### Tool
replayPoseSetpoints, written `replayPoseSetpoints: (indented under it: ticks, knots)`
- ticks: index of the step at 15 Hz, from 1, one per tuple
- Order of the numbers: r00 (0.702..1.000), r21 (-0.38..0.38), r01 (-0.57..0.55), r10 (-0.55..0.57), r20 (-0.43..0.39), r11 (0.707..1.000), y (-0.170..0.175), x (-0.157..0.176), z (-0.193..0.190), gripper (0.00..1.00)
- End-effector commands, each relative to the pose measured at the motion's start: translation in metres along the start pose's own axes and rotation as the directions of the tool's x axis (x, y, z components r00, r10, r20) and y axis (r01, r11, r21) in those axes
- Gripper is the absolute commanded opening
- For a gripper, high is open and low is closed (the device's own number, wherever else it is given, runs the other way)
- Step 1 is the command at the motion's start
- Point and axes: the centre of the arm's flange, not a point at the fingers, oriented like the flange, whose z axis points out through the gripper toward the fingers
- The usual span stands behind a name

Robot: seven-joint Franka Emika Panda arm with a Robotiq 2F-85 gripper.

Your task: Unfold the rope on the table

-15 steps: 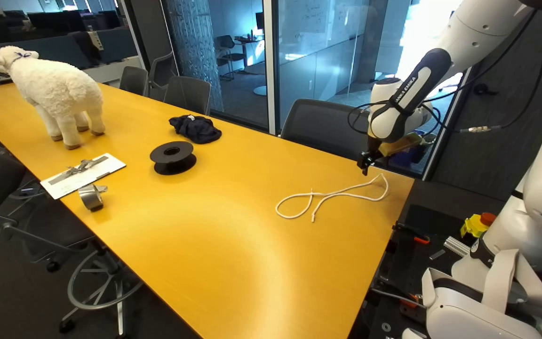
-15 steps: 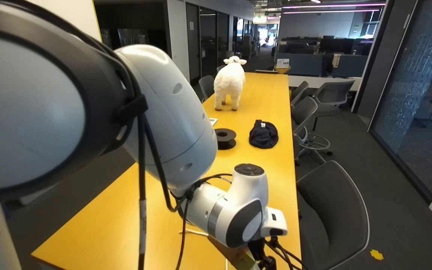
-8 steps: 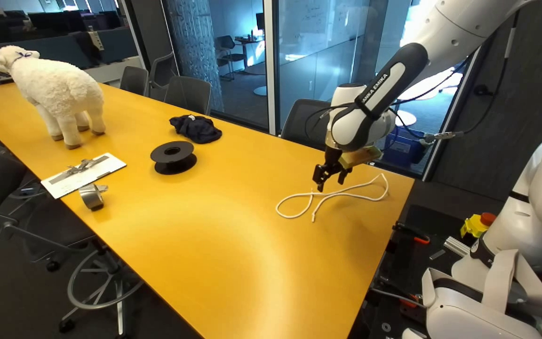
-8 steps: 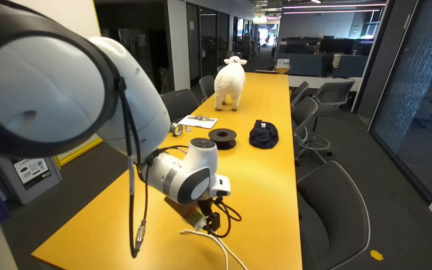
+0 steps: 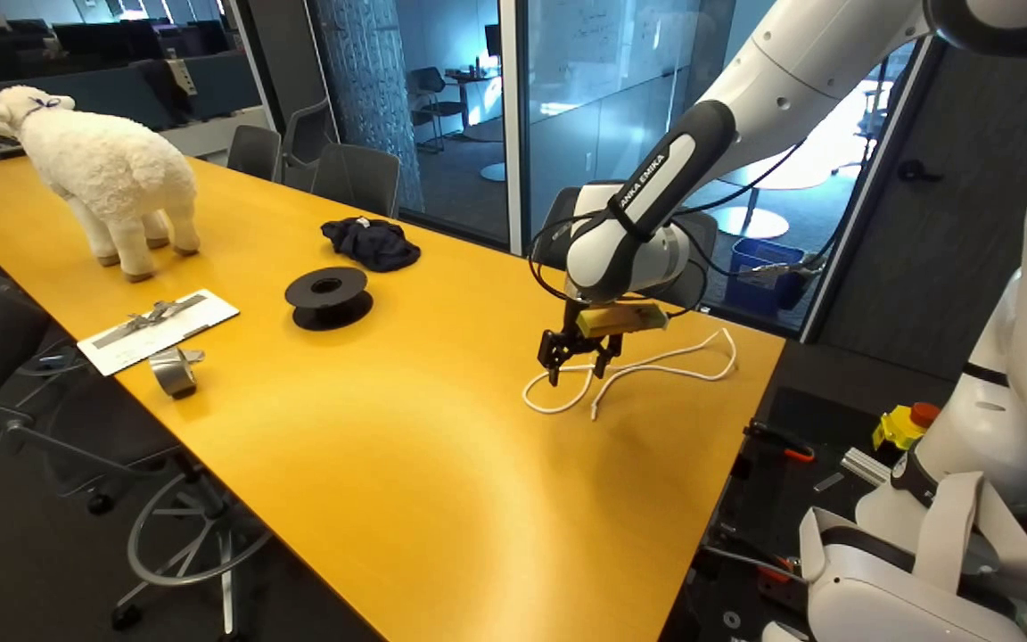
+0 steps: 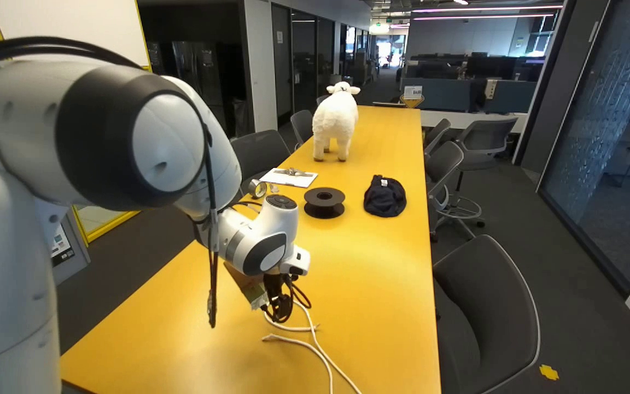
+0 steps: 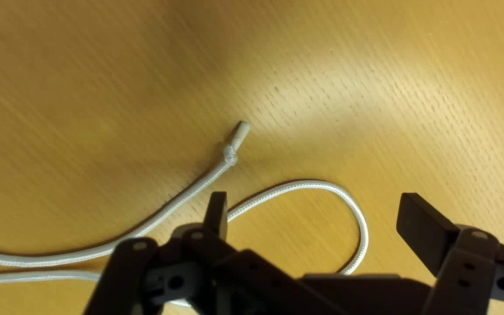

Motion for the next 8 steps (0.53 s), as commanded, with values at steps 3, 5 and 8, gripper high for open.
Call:
replayPoseSetpoints:
  ticks: [3, 5, 8]
  knots:
    - [0.977, -0.016, -0.213, 0.213, -0.013, 0.977, -0.018, 0.031, 0.035, 1.0]
    - [0.958, -0.025, -0.285, 0.284, -0.032, 0.958, -0.013, 0.036, 0.044, 1.0]
    - [0.93, -0.029, -0.366, 0.365, -0.053, 0.93, -0.005, 0.04, 0.05, 1.0]
